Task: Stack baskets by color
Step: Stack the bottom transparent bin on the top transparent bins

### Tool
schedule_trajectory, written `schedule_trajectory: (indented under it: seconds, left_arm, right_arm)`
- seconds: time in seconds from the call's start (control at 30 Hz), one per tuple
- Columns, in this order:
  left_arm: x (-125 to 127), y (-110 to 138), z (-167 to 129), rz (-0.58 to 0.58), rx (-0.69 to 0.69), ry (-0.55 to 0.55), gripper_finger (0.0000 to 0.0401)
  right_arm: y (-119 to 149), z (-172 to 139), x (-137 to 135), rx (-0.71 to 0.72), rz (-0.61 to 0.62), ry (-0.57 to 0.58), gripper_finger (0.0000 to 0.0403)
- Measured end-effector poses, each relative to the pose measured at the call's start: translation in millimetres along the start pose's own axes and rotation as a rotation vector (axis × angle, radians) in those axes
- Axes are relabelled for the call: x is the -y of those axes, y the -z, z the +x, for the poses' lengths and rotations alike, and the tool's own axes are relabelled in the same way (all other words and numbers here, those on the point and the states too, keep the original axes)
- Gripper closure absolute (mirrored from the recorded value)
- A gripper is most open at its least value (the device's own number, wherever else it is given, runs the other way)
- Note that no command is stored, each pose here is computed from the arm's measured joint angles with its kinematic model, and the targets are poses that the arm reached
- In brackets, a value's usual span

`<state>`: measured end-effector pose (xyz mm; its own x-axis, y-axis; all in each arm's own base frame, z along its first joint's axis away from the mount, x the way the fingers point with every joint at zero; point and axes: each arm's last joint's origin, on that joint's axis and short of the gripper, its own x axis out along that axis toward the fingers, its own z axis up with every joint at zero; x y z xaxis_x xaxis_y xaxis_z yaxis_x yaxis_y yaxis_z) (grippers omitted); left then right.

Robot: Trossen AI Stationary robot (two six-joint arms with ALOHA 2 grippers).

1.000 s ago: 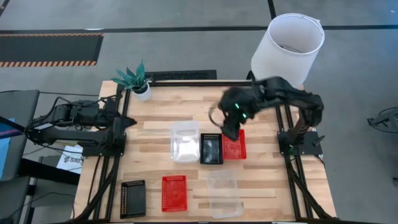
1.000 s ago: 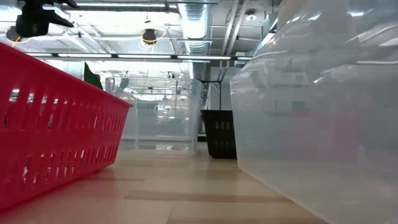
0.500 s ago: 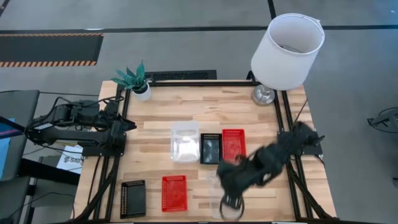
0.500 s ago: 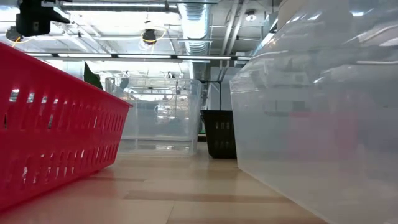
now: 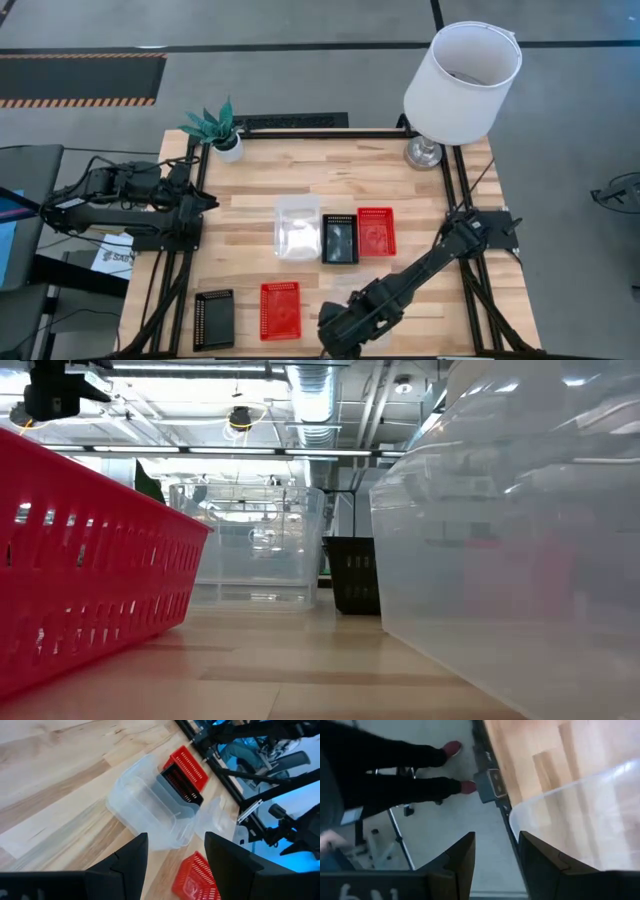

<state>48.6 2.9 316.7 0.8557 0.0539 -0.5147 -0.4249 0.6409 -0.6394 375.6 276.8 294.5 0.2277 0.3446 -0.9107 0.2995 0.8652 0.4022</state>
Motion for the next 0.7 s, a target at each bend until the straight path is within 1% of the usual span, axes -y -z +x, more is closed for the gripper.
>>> schedule_trajectory:
  seconds: [0.2, 0.3, 0.47, 0.6, 0.7]
  left_arm:
    - [-1.9, 1.7, 0.0, -0.001, -0.017, -0.020, 0.0218]
    - [-2.1, 1.9, 0.0, 0.004, -0.020, -0.023, 0.0218]
    - [-2.2, 1.9, 0.0, 0.007, -0.019, -0.023, 0.0218]
    - [-2.1, 1.9, 0.0, 0.026, -0.021, -0.021, 0.0218]
    - [-2.1, 1.9, 0.0, 0.041, -0.021, -0.021, 0.0218]
  right_arm:
    - [-15.3, 18.8, 11.7, 0.012, 0.254, 0.064, 0.0228]
    - [-22.8, 20.5, 17.0, 0.030, 0.370, 0.076, 0.0221]
    - [-31.7, 19.3, 26.5, 0.110, 0.526, 0.132, 0.0203]
    - [-30.9, 19.5, 34.0, 0.104, 0.600, 0.201, 0.0189]
    - [-34.2, 32.2, 39.3, 0.090, 0.641, 0.241, 0.0182]
